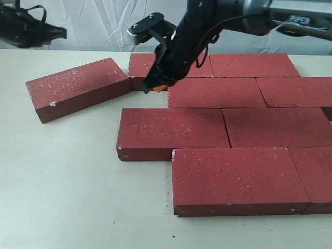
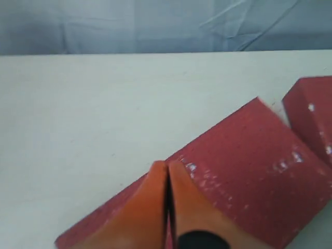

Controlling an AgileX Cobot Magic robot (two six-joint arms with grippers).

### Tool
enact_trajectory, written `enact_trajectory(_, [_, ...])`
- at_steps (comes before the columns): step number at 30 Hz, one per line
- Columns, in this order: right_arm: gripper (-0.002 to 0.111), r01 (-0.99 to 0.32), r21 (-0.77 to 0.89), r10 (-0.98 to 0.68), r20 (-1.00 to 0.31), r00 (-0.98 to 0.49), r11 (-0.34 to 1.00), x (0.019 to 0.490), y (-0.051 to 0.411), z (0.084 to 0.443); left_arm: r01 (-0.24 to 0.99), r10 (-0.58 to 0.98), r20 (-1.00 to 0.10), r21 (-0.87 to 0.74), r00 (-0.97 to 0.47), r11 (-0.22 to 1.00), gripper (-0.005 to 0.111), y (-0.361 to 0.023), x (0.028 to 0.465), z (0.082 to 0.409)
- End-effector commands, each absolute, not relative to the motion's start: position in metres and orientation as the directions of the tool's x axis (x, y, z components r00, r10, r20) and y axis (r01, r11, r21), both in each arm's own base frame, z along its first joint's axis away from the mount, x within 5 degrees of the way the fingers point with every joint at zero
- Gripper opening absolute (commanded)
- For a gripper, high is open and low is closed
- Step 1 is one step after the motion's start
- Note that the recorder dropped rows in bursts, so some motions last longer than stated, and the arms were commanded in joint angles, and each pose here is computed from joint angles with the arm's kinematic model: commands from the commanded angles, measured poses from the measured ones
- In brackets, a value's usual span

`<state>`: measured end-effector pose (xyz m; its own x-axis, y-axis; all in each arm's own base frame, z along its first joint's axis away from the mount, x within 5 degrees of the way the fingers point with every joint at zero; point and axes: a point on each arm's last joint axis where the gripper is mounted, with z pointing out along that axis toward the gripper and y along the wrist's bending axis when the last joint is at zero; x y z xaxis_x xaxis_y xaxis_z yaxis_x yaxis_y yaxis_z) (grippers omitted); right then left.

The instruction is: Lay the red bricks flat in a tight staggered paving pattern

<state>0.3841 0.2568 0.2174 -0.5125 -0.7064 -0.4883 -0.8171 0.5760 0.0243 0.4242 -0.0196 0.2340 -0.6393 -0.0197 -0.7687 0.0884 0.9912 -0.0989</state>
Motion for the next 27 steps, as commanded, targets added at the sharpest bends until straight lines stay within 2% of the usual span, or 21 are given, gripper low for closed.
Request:
enact_trajectory(1, [-0.001, -0.767, -0.036, -0.648, -0.561, -0.515, 0.64, 0.356, 0.218, 0.234, 0.18, 0.015, -0.711, -0.158, -0.703, 0.971, 0.0, -0.035, 0.474, 0.229])
enact_trajectory(3, [-0.001, -0.761, -0.072, -0.65, -0.574, -0.498, 0.645, 0.338, 0.201, 0.236, 0.221, 0.068, -0.65, -0.157, -0.757, 0.963, 0.0, -0.038, 0.495, 0.211])
enact_trajectory(6, [-0.001, -0.768, -0.137, -0.67, -0.599, -0.439, 0.626, 0.321, 0.188, 0.251, 0.161, 0.041, -0.648, -0.127, -0.761, 0.979, 0.0, -0.035, 0.526, 0.194])
enact_trajectory(10, [-0.001, -0.76, -0.126, -0.645, -0.627, -0.437, 0.637, 0.317, 0.188, 0.261, 0.192, 0.064, -0.638, -0.133, -0.767, 0.972, 0.0, -0.047, 0.544, 0.175])
enact_trajectory(21, [-0.001, -0.761, -0.127, -0.647, -0.625, -0.436, 0.636, 0.317, 0.187, 0.26, 0.236, 0.095, -0.632, -0.142, -0.769, 0.961, 0.0, -0.081, 0.561, 0.143])
enact_trajectory(27, [-0.001, -0.761, -0.127, -0.647, -0.626, -0.436, 0.636, 0.317, 0.187, 0.26, 0.245, 0.119, -0.594, -0.135, -0.795, 0.96, 0.0, -0.081, 0.559, 0.134])
